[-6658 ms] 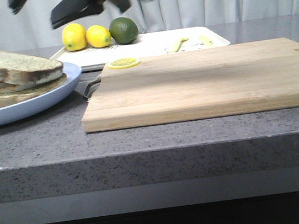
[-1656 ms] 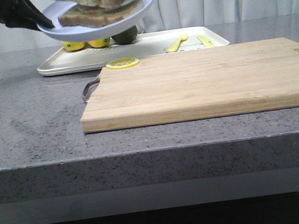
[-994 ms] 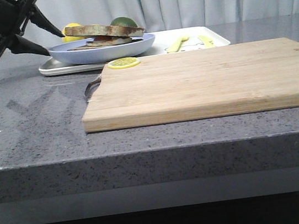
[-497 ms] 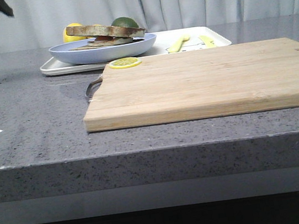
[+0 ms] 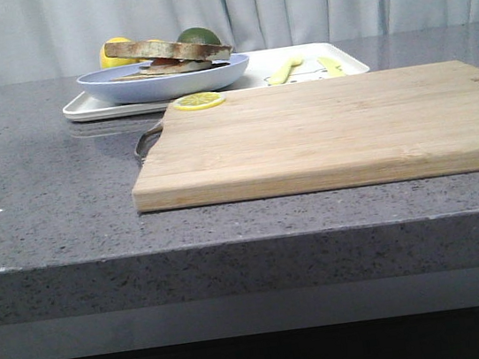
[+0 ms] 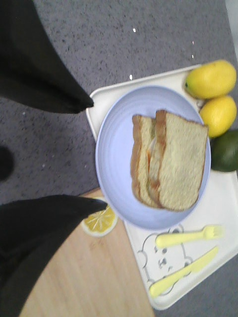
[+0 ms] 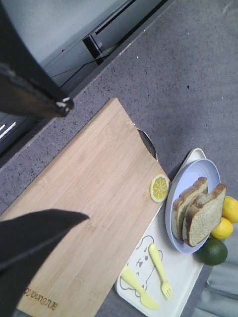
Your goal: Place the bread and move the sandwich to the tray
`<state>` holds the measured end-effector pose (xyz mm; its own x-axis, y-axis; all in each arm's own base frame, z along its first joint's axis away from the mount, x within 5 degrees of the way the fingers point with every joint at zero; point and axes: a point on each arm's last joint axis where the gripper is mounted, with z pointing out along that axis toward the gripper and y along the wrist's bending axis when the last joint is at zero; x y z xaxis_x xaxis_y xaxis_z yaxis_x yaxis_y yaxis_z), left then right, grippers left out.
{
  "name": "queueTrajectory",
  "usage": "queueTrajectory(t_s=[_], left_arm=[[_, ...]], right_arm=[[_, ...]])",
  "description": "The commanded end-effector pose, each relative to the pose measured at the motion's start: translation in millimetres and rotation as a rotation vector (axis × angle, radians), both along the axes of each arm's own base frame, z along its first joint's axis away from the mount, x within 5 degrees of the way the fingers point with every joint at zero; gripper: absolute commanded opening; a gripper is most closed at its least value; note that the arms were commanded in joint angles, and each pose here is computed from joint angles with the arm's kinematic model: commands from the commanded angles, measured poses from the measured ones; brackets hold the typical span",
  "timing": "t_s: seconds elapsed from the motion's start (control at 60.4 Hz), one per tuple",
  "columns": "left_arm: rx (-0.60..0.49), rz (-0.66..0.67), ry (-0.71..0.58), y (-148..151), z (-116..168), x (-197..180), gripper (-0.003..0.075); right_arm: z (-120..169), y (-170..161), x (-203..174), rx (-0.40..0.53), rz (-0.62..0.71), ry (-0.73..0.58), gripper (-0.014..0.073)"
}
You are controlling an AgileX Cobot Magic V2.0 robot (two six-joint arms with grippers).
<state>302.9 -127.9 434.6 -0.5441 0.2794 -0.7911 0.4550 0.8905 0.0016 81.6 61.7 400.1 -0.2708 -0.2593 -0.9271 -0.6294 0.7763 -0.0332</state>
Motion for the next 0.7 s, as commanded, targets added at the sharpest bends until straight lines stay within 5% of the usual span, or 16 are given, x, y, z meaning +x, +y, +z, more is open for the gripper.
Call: queueTrajectory(t_s=[0.0,0.166,0.679], left_arm=[[0.004,-0.065,-0.156,-8.8,20.7,-34.7,0.0377],[0.028,-0.153,-0.136,-15.7,-0.4,-79.2,0.0336],[-0.061,-0.124,-0.196,40.0,-46.6,-165.0,0.0316]], right_arm=[[14.1,-0.4,0.8,0.059,-0.011,-0.085,0.0434],[12.7,-0.5,0.3,0.050,-0.009,-0.071,0.0434],[0.4,-10.1,1.2,-0.070,-0.089,0.022,0.0434]])
